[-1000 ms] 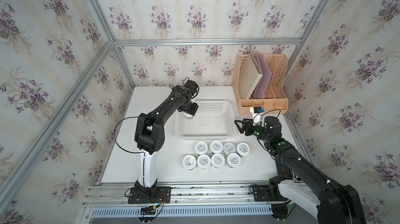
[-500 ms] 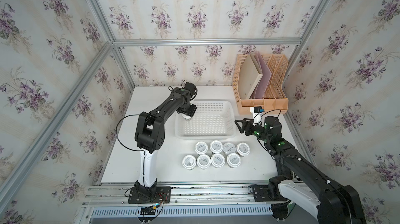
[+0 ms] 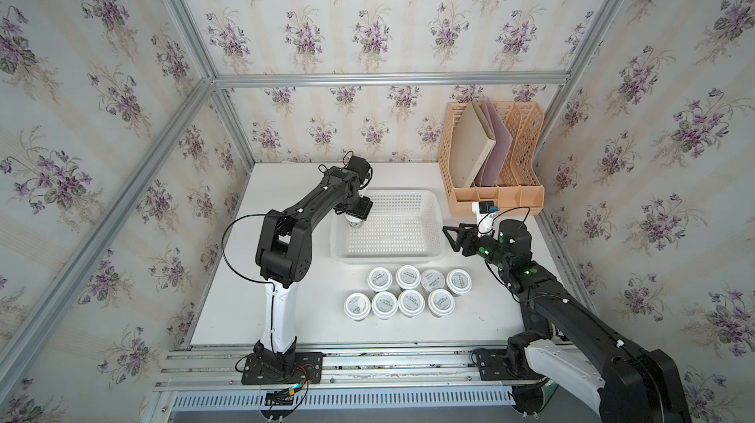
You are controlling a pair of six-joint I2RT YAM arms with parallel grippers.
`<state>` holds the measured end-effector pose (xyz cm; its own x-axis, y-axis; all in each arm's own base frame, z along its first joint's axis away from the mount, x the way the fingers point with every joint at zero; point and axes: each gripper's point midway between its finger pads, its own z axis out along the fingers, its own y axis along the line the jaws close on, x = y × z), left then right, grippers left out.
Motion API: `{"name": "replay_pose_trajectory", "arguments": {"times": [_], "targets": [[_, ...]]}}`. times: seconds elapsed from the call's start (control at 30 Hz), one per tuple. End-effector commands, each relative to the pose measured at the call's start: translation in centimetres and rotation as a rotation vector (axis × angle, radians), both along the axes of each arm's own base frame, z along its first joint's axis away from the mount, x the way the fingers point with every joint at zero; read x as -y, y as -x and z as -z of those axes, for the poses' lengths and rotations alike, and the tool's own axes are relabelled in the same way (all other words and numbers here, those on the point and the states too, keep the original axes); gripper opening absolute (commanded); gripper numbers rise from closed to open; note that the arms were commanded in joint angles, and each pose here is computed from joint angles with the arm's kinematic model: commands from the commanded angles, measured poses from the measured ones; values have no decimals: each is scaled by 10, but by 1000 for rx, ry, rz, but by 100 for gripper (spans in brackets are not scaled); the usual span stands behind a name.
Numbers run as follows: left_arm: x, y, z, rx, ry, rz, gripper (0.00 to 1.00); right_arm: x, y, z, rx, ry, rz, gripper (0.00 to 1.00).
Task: Put the yogurt in the basket
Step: Place the yogurt in the basket.
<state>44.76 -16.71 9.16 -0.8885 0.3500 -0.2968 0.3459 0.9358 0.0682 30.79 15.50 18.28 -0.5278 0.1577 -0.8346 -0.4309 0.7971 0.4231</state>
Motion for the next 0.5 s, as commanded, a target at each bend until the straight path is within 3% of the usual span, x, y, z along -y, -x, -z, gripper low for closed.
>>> {"name": "replay_pose_trajectory", "arguments": {"times": [0.0, 0.47], "targets": [[-2, 2, 3, -13, -5, -7, 74, 0, -3, -7, 29, 1, 2, 76], [-3, -2, 2, 19, -6, -15, 72, 0, -2, -7, 29, 3, 3, 76]]}}
